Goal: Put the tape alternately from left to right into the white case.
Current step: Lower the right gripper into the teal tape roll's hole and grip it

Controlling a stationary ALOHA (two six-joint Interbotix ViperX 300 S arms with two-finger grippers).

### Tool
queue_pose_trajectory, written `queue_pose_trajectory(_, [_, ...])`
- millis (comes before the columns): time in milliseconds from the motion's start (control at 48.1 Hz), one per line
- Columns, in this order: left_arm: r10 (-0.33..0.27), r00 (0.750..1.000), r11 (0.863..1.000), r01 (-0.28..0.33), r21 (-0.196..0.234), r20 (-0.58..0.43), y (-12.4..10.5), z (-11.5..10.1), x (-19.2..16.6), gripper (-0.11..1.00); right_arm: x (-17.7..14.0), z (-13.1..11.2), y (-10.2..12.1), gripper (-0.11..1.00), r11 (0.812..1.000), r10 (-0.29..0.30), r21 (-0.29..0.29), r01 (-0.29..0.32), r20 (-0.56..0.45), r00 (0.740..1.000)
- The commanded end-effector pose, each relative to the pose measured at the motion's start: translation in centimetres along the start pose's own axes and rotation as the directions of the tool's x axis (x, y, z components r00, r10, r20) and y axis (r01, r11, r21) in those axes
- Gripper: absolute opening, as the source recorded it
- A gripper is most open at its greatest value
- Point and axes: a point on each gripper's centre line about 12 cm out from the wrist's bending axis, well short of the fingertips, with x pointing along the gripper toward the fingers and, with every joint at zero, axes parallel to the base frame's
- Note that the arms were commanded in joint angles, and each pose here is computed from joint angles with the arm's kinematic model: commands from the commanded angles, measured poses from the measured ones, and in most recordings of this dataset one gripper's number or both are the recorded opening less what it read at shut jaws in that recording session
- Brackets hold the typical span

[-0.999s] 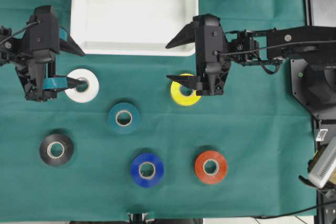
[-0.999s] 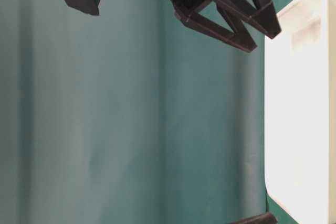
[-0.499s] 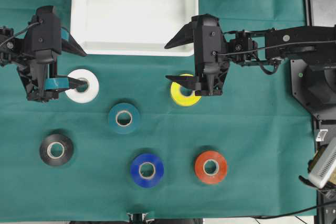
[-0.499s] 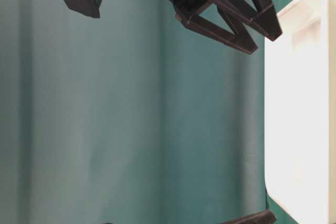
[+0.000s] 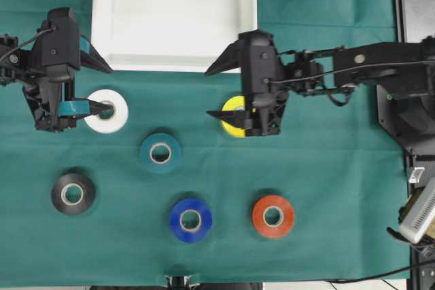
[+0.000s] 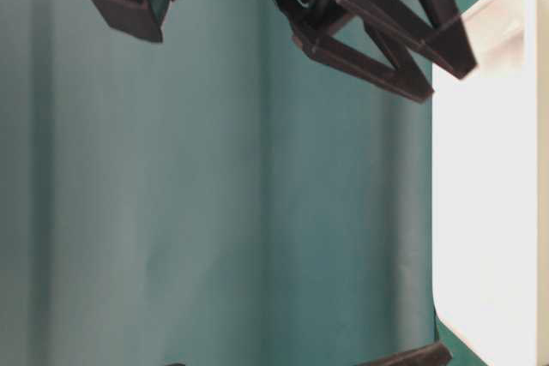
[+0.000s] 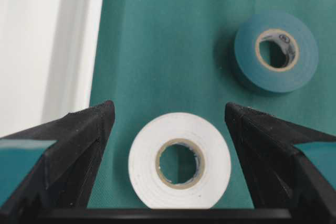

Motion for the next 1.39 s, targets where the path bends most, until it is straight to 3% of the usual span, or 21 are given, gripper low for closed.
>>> queue_pose_trajectory(0, [-0.005, 0.999, 1.000, 0.005, 0.001, 0.035, -0.2, 1.2, -0.2, 0.91, 0.5, 1.3, 1.0, 0.69, 1.000, 0.021, -0.010, -0.021, 0.019, 1.000])
queue_pose_trajectory(270, [-0.006, 0.999, 1.000, 0.006, 0.002, 0.033, -0.2, 1.2, -0.2, 0.91, 3.0, 1.8, 2.6, 0.69, 0.998, 0.046, -0.031, -0.047, -0.035, 0.998])
queue_pose_trajectory(791, [-0.007, 0.999, 1.000, 0.006, 0.002, 0.036, -0.2, 1.2, -0.2, 0.91, 6.5, 2.2, 3.2, 0.69, 0.998, 0.046, -0.032, -0.049, -0.077, 0.996])
queue_pose_trajectory(1373, [-0.005, 0.999, 1.000, 0.005, 0.003, 0.035, -0.2, 1.2, -0.2, 0.91, 9.8, 1.8, 4.0, 0.69, 0.999, 0.045, 0.006, -0.045, -0.157, 0.987])
